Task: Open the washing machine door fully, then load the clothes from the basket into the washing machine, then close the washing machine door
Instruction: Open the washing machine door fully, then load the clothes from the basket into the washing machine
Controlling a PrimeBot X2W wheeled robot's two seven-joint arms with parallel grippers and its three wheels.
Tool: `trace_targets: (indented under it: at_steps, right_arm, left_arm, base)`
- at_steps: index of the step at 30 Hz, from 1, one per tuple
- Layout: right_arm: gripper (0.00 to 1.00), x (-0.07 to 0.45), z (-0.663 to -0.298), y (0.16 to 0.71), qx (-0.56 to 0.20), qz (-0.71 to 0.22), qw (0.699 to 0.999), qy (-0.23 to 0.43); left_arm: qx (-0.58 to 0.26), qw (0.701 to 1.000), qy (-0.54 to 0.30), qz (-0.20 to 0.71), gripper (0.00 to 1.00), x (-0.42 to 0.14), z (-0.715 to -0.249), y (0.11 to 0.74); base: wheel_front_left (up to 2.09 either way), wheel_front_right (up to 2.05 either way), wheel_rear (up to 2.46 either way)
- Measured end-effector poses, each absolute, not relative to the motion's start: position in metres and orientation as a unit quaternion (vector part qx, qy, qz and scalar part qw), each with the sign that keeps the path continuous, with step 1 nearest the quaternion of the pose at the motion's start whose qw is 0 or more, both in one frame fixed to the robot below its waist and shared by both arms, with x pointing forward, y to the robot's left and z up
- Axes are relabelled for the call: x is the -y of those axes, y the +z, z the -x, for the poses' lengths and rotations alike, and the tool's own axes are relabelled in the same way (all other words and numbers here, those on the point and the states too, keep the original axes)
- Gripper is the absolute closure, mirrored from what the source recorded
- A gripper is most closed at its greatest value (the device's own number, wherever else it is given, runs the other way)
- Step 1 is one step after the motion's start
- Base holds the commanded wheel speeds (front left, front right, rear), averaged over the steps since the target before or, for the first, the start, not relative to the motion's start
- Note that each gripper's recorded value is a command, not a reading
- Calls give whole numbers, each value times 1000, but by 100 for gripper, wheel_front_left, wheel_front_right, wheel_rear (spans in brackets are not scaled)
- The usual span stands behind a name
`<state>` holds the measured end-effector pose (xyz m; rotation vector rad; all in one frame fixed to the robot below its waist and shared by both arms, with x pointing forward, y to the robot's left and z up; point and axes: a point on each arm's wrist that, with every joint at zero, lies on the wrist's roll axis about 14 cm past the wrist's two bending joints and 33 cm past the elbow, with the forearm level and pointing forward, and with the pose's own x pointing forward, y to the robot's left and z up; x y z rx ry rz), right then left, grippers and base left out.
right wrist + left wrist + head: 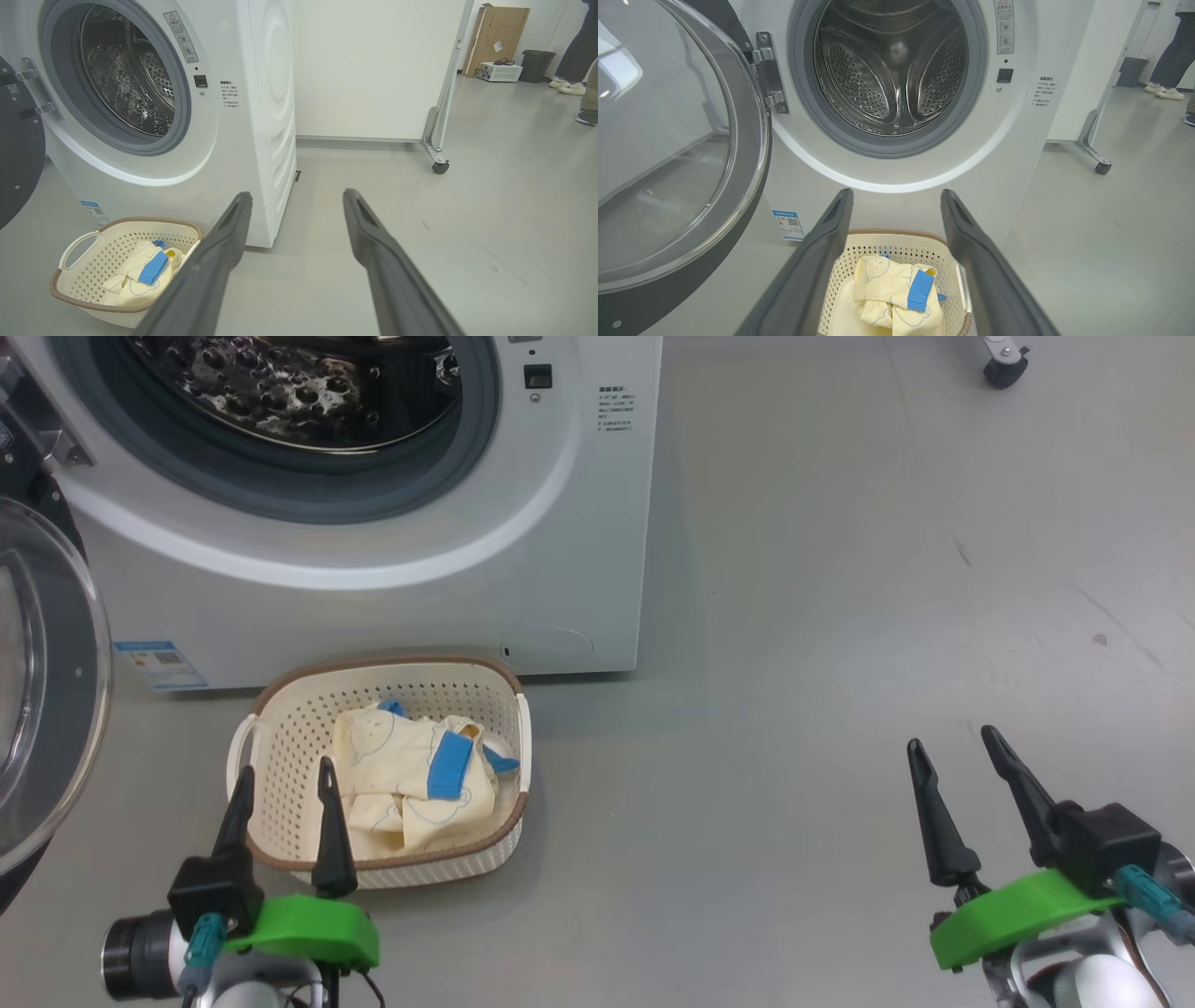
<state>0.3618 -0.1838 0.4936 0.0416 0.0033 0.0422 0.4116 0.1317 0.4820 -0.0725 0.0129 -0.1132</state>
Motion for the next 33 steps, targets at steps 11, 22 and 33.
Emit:
trace_targets:
  at_steps: [11, 22, 33]
  right_arm:
    - [0, 183, -363, 492, -3, -21, 1000, 22]
    - [0, 178, -367, 488, -7, -22, 999, 30]
    - [0, 178, -366, 487, -9, -23, 999, 29]
  left_arm:
    - [-11, 998, -48, 33, 0, -134, -412, 479]
    - [-15, 999, -35, 30, 0, -141, -411, 476]
    - [-4, 999, -39, 34, 0, -138, -414, 480]
  base:
    - [0, 0, 0]
    - [0, 0, 0]
    - [17, -16, 0]
